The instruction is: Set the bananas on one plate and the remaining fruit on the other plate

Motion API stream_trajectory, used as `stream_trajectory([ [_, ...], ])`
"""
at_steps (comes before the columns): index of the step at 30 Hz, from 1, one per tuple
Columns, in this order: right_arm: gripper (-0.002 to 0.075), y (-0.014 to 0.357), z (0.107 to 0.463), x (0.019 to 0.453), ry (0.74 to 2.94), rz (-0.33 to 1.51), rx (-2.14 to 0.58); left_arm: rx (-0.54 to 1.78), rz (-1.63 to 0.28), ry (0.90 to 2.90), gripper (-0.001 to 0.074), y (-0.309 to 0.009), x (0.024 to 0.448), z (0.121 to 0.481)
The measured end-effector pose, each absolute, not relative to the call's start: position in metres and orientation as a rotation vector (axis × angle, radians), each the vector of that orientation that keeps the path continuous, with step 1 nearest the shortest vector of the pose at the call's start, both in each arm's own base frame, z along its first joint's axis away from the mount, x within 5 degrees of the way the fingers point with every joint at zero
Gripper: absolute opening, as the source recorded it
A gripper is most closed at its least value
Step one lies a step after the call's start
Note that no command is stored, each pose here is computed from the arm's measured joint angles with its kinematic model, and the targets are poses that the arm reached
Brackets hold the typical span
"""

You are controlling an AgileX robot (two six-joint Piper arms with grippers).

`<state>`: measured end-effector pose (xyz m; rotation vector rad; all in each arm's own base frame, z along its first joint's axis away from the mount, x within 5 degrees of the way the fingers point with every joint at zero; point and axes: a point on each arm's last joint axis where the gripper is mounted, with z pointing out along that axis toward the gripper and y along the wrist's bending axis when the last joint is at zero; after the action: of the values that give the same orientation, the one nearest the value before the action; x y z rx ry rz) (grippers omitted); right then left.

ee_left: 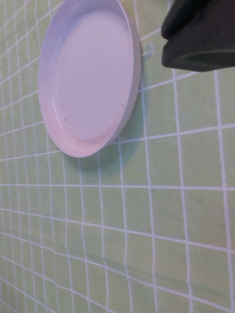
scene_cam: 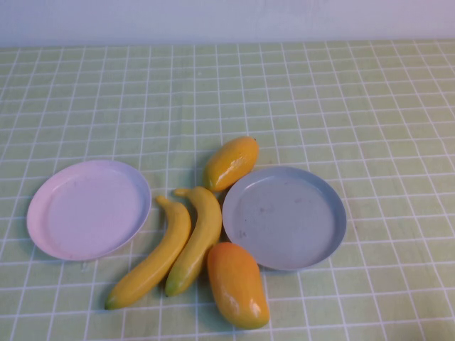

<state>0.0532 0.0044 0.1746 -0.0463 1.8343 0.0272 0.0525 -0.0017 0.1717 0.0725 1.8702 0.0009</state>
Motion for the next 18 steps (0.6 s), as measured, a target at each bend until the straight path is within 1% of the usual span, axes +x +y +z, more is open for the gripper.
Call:
stream_trajectory([
  [13,-0.0016,0.0044,0.1746,0.0532,1.834,0.027,-0.046,0.060,-0.019,1.867,0.0003,-0.0024,0.0525,0.1720],
  [18,-0.0016,0.0044,0.1746,0.0532,1.834,0.027,-0.046,-0.029,-0.141,1.835,0.0003,-0.0058,0.0532,0.1751],
])
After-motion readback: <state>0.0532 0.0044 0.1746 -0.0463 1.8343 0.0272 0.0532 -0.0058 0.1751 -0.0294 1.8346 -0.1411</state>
